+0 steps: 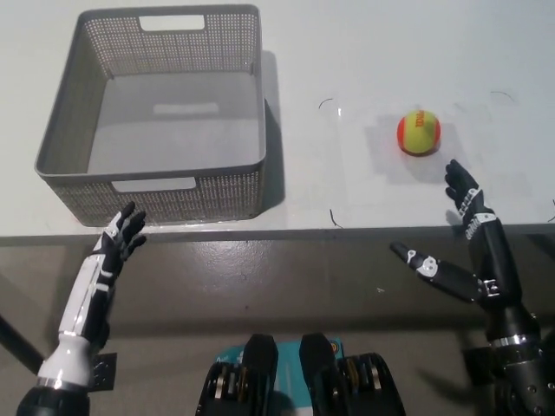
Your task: Use the right hand to pick up a tennis ball and put it into a container on the left side
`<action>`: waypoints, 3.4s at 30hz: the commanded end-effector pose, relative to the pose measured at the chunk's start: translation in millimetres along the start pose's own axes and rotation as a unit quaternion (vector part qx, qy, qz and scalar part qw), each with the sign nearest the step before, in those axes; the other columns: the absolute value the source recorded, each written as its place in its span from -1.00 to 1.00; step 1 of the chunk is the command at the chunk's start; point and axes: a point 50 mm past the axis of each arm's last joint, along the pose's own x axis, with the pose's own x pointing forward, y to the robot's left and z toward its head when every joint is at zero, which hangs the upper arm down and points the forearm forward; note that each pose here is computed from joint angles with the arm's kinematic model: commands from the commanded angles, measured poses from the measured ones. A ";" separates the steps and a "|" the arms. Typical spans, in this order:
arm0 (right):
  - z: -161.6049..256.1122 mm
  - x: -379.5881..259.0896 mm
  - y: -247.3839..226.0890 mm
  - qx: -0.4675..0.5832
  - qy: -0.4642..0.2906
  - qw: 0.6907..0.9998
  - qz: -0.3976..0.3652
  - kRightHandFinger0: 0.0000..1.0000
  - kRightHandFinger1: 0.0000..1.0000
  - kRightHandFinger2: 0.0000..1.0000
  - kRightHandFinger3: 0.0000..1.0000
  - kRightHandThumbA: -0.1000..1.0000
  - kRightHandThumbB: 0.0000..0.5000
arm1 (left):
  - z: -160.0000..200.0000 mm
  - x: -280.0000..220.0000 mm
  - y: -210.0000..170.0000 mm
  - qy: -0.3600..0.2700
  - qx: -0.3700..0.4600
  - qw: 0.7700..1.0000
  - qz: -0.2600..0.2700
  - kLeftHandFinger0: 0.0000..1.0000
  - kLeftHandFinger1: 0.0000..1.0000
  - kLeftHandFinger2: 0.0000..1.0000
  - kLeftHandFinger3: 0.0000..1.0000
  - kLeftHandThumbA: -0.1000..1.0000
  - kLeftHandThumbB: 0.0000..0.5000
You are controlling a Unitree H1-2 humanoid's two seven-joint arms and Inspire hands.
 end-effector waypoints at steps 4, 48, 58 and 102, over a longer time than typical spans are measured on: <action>48.7 21.8 -15.7 -0.097 -0.091 0.990 -0.037 1.00 1.00 1.00 1.00 0.94 -0.05 | 25.4 -13.4 -10.5 -0.067 -0.001 0.997 -0.026 1.00 1.00 1.00 1.00 1.00 -0.12; 84.9 305.6 22.5 -0.485 0.104 0.865 0.071 1.00 1.00 1.00 1.00 0.83 0.95 | -3.5 -61.0 -3.3 -0.015 0.036 0.999 -0.037 1.00 1.00 1.00 1.00 1.00 0.04; 70.8 312.4 27.2 -0.488 0.143 0.857 0.084 1.00 1.00 1.00 1.00 0.73 0.97 | -3.4 -67.1 4.8 -0.016 0.043 0.999 -0.024 1.00 1.00 1.00 1.00 1.00 0.04; 10.0 280.0 29.2 -0.463 0.260 0.838 0.130 1.00 1.00 1.00 1.00 0.73 0.94 | -2.3 -78.1 15.2 -0.007 0.050 0.999 -0.001 1.00 1.00 1.00 1.00 1.00 0.12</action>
